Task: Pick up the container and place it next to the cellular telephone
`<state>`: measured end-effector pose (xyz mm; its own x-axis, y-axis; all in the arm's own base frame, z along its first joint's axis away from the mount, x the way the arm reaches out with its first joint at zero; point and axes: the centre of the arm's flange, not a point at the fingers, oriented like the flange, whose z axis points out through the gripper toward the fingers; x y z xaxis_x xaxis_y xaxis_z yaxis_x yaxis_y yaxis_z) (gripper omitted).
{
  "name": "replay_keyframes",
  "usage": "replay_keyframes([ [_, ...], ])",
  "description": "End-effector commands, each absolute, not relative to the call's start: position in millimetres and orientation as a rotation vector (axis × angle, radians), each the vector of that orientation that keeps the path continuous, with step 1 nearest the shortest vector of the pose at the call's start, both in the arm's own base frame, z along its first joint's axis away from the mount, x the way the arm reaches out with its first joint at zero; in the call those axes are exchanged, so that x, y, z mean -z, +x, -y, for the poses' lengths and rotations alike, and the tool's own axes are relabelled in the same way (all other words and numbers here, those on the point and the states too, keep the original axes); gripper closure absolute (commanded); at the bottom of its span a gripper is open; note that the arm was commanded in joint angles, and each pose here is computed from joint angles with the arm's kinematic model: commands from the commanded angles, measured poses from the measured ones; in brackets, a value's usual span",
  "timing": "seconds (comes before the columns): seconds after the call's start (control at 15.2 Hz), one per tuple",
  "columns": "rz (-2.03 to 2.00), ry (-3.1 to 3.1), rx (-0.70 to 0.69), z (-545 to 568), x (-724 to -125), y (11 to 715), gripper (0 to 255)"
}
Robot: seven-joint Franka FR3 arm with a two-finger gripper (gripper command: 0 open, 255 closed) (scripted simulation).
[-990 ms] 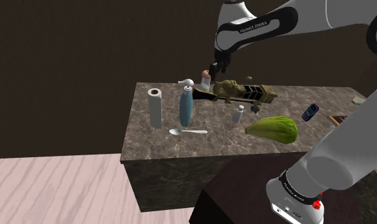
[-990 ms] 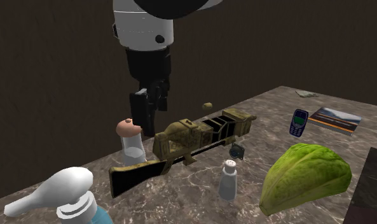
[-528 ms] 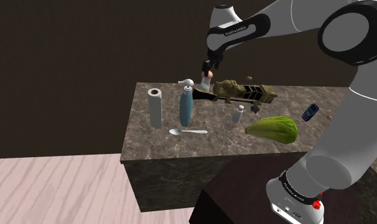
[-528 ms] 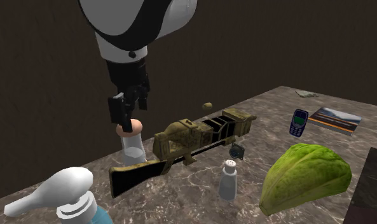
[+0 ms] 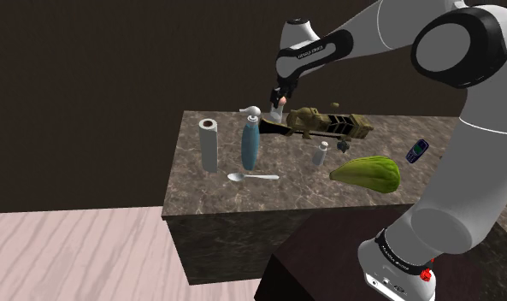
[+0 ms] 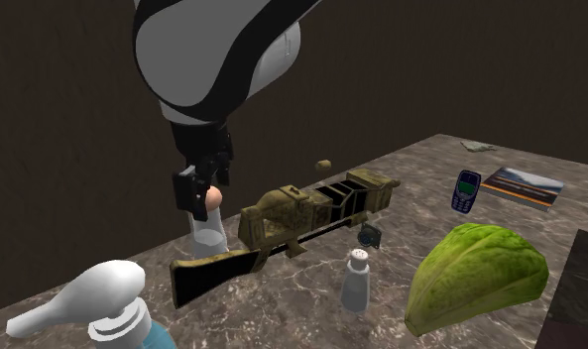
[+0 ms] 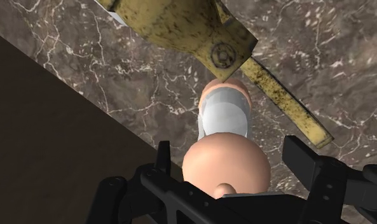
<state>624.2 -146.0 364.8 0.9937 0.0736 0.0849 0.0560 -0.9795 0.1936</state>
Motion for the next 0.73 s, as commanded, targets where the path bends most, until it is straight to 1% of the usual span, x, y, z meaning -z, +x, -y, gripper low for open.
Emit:
replay_keyframes([
  [0.0, -0.097, 2.945, -0.137, 146.9, -361.6, 624.7, 0],
  [0.4, -0.097, 2.945, -0.137, 146.9, -361.7, 624.8, 0],
  [0.46, -0.097, 2.945, -0.137, 146.9, -361.7, 624.8, 255],
  [0.66, -0.097, 2.945, -0.137, 146.9, -361.6, 624.7, 255],
])
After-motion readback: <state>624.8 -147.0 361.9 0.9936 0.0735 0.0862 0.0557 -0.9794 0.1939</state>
